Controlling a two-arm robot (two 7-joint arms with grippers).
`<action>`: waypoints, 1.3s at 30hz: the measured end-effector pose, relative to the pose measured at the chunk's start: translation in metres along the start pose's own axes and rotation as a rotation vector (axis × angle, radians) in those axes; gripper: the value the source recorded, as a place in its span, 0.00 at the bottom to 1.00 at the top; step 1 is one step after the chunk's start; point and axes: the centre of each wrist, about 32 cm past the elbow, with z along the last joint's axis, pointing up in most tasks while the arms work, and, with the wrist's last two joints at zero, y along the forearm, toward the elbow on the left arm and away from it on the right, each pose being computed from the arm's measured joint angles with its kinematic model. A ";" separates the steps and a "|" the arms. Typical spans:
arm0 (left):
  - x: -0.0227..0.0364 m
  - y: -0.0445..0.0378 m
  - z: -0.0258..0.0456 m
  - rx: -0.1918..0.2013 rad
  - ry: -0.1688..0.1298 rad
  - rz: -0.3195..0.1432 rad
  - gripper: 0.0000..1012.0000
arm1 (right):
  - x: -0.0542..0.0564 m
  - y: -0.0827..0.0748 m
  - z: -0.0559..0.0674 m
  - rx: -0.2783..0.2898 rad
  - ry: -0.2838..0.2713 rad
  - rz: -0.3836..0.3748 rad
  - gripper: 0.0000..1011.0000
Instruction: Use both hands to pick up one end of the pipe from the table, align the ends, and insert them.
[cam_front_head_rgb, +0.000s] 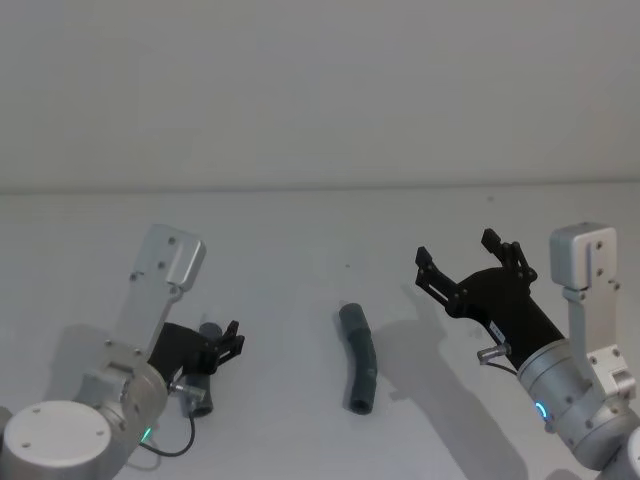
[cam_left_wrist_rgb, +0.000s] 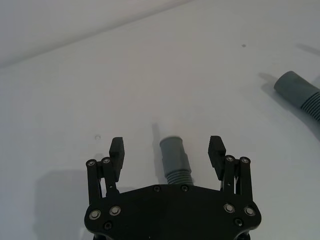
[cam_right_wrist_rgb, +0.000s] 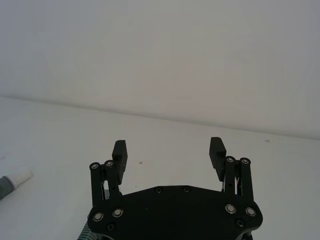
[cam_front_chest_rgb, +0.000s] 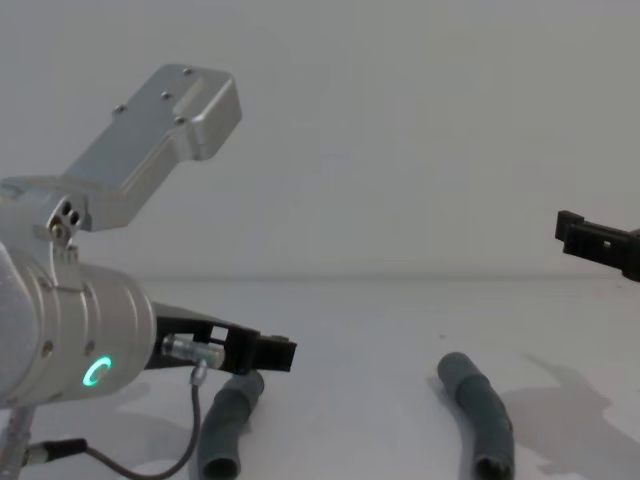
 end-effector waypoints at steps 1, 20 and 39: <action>0.0001 0.0002 0.0000 0.003 0.001 0.000 0.99 | 0.000 0.000 0.000 0.000 0.000 0.000 0.99; 0.0066 0.0020 -0.0089 0.080 0.050 -0.019 0.99 | 0.000 0.000 0.000 0.000 0.000 0.000 0.99; 0.0129 -0.0018 -0.0194 0.075 0.096 -0.010 0.99 | 0.000 0.000 0.000 0.000 0.000 0.000 0.99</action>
